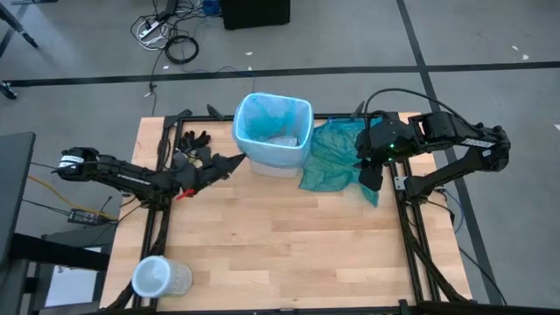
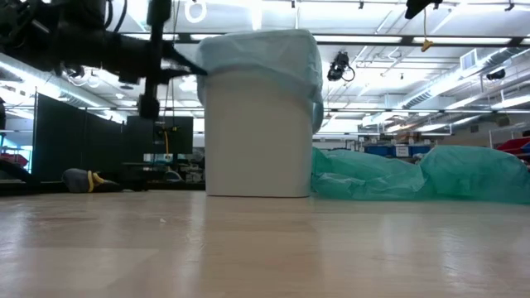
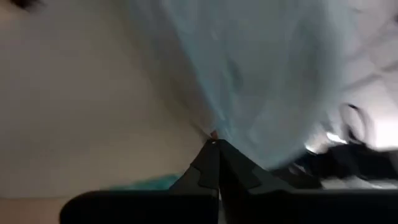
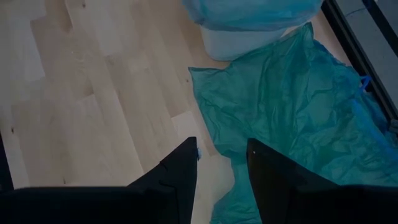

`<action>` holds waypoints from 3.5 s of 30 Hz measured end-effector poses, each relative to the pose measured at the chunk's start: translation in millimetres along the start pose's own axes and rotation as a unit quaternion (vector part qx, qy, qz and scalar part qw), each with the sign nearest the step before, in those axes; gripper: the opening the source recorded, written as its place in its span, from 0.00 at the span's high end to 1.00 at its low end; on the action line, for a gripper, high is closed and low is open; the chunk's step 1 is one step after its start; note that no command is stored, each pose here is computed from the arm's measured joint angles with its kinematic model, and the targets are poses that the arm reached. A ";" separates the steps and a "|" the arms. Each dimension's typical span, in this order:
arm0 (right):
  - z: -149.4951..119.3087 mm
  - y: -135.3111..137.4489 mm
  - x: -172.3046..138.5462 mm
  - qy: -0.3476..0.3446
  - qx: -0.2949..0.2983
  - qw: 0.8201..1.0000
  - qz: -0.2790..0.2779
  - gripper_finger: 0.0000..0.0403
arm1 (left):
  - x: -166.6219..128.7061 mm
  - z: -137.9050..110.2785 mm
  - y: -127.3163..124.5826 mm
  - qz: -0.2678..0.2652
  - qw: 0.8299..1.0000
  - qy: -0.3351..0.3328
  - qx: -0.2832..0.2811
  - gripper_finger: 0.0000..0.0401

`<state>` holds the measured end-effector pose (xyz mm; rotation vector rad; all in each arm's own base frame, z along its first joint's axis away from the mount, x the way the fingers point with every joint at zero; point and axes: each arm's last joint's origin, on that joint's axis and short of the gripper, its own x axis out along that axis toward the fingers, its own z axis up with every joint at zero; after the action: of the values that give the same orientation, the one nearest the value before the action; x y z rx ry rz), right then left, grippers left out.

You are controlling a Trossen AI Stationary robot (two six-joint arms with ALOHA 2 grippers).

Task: Place trash/remove bag and relplace
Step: Remove the blue plastic trash bag from the trash bin

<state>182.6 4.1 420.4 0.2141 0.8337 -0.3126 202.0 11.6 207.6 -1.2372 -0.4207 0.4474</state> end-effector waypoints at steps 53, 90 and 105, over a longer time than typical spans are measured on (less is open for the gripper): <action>-20.6 8.3 42.9 0.079 -0.048 0.994 0.061 0.69 | -10.5 -50.2 -137.4 -0.218 0.764 0.331 0.509 0.98; -21.7 5.9 59.4 0.040 -0.058 0.997 -0.011 0.46 | 18.4 -34.1 -102.9 0.183 0.329 0.355 0.856 0.78; -21.8 6.0 59.4 0.041 -0.055 0.998 -0.008 0.47 | 23.7 -35.9 -105.0 0.189 0.349 0.327 0.858 0.78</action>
<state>207.2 5.3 361.8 0.1186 0.9307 -0.2747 251.2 -32.0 300.0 0.7733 1.0124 0.4269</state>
